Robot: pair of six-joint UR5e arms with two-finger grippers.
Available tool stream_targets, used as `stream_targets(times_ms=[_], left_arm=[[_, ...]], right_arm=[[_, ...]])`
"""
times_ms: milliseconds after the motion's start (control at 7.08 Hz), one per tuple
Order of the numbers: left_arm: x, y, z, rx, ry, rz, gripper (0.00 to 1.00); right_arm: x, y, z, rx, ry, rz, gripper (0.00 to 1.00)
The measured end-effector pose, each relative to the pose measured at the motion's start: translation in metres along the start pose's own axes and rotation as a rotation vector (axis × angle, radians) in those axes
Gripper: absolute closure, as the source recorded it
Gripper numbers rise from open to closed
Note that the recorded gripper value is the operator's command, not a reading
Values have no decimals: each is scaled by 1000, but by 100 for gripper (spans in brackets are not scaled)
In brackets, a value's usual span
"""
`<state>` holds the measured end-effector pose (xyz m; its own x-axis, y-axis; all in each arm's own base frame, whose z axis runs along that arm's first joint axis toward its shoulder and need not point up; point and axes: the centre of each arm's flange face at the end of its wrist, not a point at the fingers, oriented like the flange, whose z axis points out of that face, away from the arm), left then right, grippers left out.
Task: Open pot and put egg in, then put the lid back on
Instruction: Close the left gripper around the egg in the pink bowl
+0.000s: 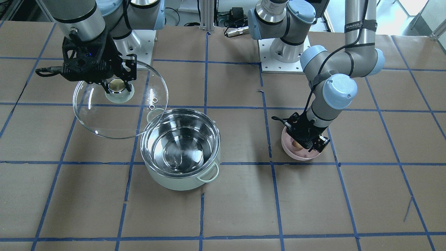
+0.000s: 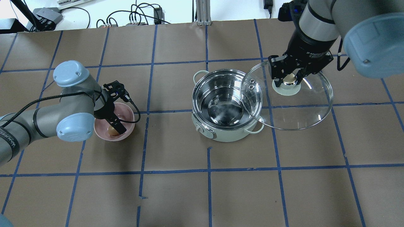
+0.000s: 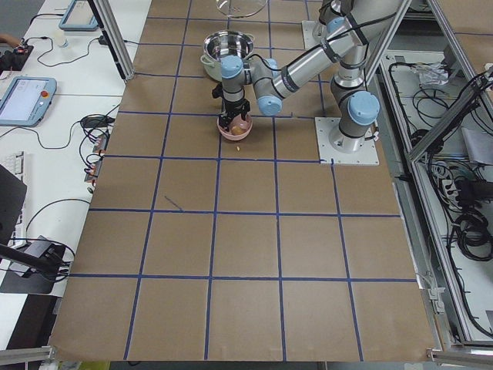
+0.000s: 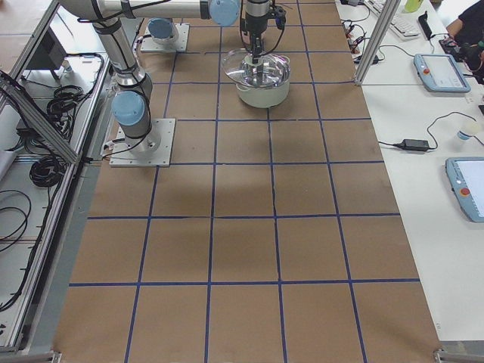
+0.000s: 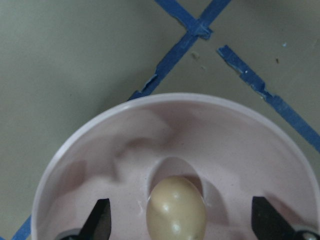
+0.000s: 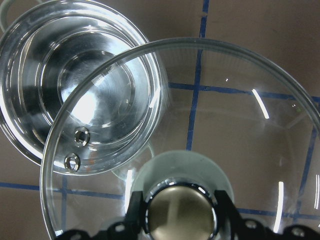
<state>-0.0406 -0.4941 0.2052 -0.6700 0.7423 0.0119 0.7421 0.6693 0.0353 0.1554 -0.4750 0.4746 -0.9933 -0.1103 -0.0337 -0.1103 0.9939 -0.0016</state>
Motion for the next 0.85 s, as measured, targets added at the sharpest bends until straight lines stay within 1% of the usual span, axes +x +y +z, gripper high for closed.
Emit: stream_targets(times_ms=[424, 565, 706, 847], left_arm=[[0, 1, 0, -6, -3, -1, 1], [1, 3, 2, -19, -6, -10, 2], [2, 5, 4, -37, -11, -20, 10], [2, 6, 5, -44, -11, -25, 16]], right_arm=[[-1, 1, 7, -6, -4, 0, 93], [-1, 1, 9, -7, -5, -1, 93], [-1, 2, 9, -8, -5, -1, 93], [-1, 2, 10, -8, -5, -1, 92]])
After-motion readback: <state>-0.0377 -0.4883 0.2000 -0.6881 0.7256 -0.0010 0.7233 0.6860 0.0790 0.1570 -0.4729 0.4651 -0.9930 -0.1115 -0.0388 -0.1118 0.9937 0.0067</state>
